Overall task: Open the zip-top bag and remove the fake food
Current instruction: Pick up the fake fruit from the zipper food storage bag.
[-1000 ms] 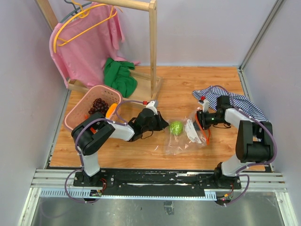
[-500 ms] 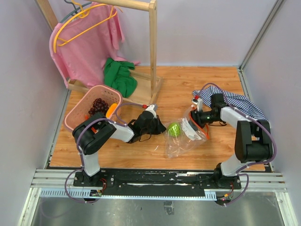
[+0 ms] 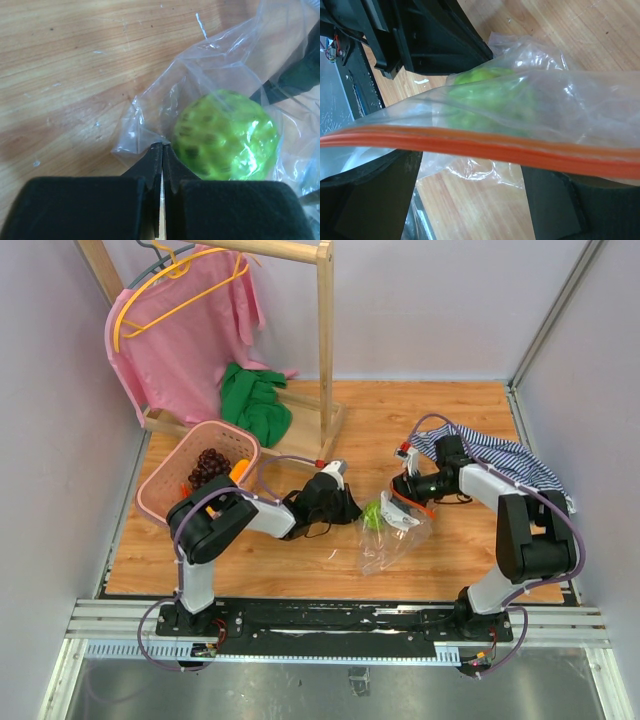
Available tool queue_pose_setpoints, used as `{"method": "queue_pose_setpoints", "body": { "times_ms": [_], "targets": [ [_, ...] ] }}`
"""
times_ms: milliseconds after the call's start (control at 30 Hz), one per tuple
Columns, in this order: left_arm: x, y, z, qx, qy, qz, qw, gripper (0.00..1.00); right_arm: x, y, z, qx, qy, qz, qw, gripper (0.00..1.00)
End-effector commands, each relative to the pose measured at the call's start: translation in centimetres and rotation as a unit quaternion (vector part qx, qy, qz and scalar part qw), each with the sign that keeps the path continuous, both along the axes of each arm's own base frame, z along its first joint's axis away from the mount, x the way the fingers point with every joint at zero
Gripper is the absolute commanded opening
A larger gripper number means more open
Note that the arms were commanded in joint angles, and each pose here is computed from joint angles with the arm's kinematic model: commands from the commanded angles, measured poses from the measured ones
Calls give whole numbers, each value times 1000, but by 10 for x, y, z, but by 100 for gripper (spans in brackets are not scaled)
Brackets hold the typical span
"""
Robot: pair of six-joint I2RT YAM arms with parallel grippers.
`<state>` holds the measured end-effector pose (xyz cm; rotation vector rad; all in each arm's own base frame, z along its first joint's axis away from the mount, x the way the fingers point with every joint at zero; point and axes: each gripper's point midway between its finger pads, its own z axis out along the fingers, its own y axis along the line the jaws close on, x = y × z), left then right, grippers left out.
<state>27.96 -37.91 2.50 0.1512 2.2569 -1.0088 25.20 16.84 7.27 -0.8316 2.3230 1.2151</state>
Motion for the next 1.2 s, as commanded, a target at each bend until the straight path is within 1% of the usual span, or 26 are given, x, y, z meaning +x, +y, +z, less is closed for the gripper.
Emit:
{"method": "queue_pose_setpoints", "body": {
  "times_ms": [0,267,433,567,667,800,933,1167],
  "targets": [
    [-2,-11,-9,15,1,-22,1000,0,2,8,-1,-6,-6,16,1000,80],
    [1,-20,-18,20,8,-32,999,0,-5,11,-7,-8,8,34,999,84],
    [2,-24,-19,20,10,-38,999,0,-1,1,-19,-51,2,24,998,90],
    [0,-38,-18,16,10,-52,998,0,-5,8,-14,-26,8,32,999,95],
    [-3,-52,-18,16,10,-67,998,0,-8,13,-10,-10,8,40,999,94],
    [-4,-59,-18,14,12,-68,998,0,-8,11,-13,-20,11,40,999,86],
    [3,-46,-15,27,3,-48,998,0,-8,9,-13,-28,11,45,999,84],
    [16,-15,-6,28,0,-20,999,1,-13,2,-2,-32,-26,81,996,94]
  ]
}}
